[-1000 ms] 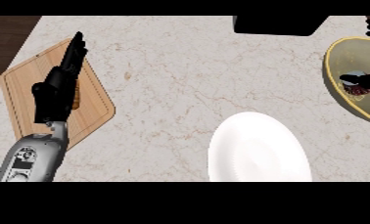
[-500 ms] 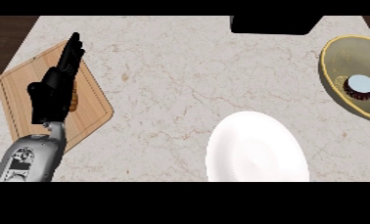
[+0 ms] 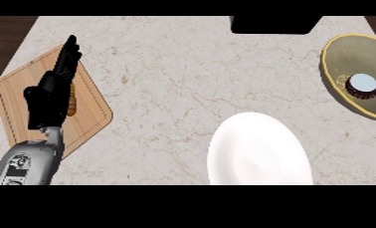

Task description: Pick the cupcake from the plate and place it in the bowl

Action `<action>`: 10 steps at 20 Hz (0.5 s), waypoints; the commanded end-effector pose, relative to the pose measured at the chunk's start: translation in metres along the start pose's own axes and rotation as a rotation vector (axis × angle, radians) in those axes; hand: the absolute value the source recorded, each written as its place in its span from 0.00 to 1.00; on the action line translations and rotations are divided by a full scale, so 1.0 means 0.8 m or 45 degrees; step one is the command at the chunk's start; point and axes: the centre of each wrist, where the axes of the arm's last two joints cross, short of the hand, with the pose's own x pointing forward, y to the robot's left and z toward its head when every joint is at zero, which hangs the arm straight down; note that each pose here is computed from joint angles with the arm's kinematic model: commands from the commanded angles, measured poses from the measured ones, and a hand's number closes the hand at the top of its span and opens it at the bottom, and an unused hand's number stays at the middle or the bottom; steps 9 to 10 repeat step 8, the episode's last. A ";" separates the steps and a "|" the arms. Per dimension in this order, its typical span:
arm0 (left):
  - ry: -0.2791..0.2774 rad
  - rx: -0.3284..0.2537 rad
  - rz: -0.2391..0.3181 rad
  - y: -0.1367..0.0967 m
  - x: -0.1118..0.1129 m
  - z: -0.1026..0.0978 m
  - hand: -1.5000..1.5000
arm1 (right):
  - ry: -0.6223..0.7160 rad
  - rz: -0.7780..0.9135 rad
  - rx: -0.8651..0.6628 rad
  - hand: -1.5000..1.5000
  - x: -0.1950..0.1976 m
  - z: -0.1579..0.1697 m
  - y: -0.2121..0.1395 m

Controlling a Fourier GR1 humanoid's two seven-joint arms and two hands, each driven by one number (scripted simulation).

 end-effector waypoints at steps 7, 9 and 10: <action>0.003 -0.010 0.014 0.002 0.003 -0.002 0.50 | -0.174 -0.205 0.165 0.00 -0.014 0.035 -0.013; 0.006 0.007 0.001 0.007 0.004 -0.008 0.50 | -0.166 -0.210 0.197 0.00 -0.015 0.045 -0.019; 0.006 0.007 0.001 0.007 0.004 -0.008 0.50 | -0.166 -0.210 0.197 0.00 -0.015 0.045 -0.019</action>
